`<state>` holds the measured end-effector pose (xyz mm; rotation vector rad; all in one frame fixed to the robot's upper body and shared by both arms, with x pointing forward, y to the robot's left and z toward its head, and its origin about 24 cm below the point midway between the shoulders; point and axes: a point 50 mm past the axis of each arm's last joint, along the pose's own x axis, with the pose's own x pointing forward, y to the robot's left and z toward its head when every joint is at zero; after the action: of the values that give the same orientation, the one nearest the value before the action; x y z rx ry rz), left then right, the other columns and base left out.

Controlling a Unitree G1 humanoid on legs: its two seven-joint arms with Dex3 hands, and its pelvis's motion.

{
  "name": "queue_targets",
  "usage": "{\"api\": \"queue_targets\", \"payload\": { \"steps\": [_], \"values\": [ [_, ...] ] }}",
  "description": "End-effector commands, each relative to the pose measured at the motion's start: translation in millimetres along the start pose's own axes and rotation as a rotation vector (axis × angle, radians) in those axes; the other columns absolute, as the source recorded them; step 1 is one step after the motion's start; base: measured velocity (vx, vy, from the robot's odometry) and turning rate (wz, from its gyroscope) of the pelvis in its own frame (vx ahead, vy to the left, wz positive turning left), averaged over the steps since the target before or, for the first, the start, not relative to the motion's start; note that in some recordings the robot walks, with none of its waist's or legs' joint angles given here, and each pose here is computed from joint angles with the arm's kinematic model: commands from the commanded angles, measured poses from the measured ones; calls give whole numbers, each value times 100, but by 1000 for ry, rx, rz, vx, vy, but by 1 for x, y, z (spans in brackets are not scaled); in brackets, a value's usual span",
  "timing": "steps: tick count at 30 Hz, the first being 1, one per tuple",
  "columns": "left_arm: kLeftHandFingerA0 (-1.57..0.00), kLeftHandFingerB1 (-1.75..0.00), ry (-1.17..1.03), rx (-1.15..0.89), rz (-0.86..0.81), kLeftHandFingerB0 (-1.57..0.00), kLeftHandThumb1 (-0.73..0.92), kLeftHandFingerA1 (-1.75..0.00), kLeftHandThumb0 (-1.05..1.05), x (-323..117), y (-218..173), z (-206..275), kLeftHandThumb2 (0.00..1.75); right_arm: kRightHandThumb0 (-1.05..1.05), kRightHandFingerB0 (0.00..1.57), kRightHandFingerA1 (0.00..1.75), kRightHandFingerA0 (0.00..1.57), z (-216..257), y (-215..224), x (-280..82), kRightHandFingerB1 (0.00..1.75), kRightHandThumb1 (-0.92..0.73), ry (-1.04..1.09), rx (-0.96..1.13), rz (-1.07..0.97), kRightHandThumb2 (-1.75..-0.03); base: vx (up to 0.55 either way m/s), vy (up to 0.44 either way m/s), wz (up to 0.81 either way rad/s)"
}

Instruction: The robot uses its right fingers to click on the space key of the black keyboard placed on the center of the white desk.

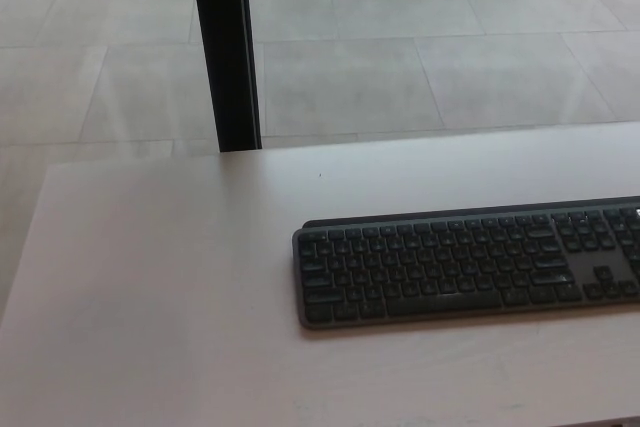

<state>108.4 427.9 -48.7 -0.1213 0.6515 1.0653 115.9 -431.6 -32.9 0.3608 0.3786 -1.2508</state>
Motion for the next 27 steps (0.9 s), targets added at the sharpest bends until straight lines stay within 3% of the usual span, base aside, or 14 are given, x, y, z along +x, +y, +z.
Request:
{"api": "queue_targets", "payload": {
  "steps": [1,2,8,11,12,13,14,16,18,23,24,25,26,27],
  "values": [
    [-69,-58,-15,6,8,-61,64,-71,-49,1,0,6,59,-63,75,88,70,3,-2,0,84,-36,-10,25,-8,-88,0,0,0],
    [-67,-59,-16,-1,8,-60,64,-74,-49,1,1,6,59,-58,67,91,69,2,-2,0,78,-53,-9,21,-4,-61,0,0,0],
    [-66,-58,-13,-33,5,-57,64,-74,-48,1,0,6,59,-59,75,90,79,4,2,0,83,-34,-24,8,27,-90,0,0,0],
    [-64,-61,-11,-20,8,-61,64,-70,-48,1,3,4,59,-57,74,91,84,3,1,0,79,-50,-15,6,27,-61,0,0,0],
    [-66,-61,-20,17,12,-64,65,-66,-50,1,4,4,59,-60,73,89,82,2,1,0,82,-37,-12,-4,25,-90,0,0,0],
    [-67,-60,-20,7,11,-63,65,-68,-50,1,4,5,59,-59,72,89,82,2,1,0,79,-51,-15,-6,29,-61,0,0,0],
    [-67,-64,-22,9,11,-67,64,-68,-51,1,3,6,59,-63,74,89,79,2,3,-1,83,-36,-19,-7,38,-89,0,0,0],
    [-67,-62,-24,14,3,-65,65,-68,-51,1,3,6,59,-61,73,88,79,3,4,-1,81,-37,-25,-28,38,-91,0,0,0],
    [-68,-59,-18,-5,11,-61,65,-72,-51,1,3,6,59,-58,74,89,84,3,4,0,76,-51,-22,-41,32,-60,0,0,0],
    [-69,-60,-19,-5,12,-63,66,-71,-50,1,3,5,60,-59,73,91,87,4,3,-1,79,-52,-35,-46,46,-63,0,0,0],
    [-68,-56,-14,4,9,-60,66,-68,-50,1,2,5,60,-60,76,90,84,4,4,0,82,-37,-33,-49,46,-91,0,0,0],
    [-68,-56,-16,11,6,-60,66,-71,-51,1,2,6,60,-56,77,90,88,4,5,0,79,-51,-25,-36,42,-61,0,0,0],
    [-68,-59,-18,16,7,-63,66,-69,-52,1,3,6,60,-57,77,90,86,4,5,0,82,-37,-25,-38,44,-91,0,0,0],
    [-69,-59,-18,16,8,-62,66,-71,-52,1,3,5,60,-57,73,90,90,3,5,0,77,-51,-23,-37,45,-63,0,0,0]
  ]
}}
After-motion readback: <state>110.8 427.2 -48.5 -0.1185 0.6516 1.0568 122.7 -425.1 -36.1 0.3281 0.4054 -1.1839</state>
